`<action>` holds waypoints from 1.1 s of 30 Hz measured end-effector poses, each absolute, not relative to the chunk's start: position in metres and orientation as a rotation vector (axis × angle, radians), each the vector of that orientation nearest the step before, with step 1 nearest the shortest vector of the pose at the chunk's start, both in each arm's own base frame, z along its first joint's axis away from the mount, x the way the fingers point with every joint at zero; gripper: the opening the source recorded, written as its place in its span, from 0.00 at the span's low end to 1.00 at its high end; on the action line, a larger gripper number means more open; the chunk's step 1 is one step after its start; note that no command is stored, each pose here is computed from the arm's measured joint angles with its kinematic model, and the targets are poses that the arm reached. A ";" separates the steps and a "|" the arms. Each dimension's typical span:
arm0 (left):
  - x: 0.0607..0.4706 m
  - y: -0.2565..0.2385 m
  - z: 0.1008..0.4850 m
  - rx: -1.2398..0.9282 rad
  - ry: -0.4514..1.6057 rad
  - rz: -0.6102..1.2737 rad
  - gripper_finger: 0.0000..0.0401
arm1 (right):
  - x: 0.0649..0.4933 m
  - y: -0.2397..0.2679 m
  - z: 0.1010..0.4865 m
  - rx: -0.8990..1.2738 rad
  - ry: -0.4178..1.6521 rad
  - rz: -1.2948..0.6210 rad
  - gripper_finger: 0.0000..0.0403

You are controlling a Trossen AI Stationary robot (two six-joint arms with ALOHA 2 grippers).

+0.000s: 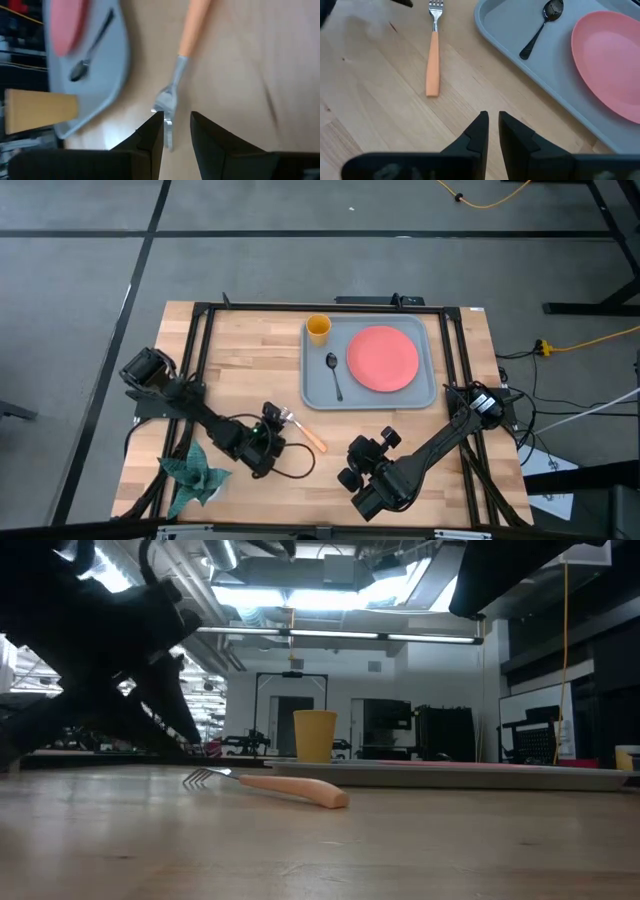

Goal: Pick and place plate/cup/fork/spoon on tray
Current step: Put the orange fork on the gray tray to the left of the black spoon

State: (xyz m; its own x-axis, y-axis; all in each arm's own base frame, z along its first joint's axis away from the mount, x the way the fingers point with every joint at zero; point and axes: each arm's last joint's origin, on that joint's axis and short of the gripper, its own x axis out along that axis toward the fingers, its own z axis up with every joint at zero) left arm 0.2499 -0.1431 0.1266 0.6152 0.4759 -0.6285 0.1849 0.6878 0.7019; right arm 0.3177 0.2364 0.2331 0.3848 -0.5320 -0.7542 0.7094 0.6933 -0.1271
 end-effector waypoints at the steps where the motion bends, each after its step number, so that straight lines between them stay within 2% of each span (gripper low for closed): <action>1: 0.250 -0.142 0.126 0.809 0.928 0.174 0.22 | 0.318 0.236 0.233 0.231 0.866 -0.799 0.12; 33: 0.271 -0.112 0.116 0.713 1.013 0.178 0.22 | 0.316 0.235 0.233 0.217 0.885 -0.804 0.12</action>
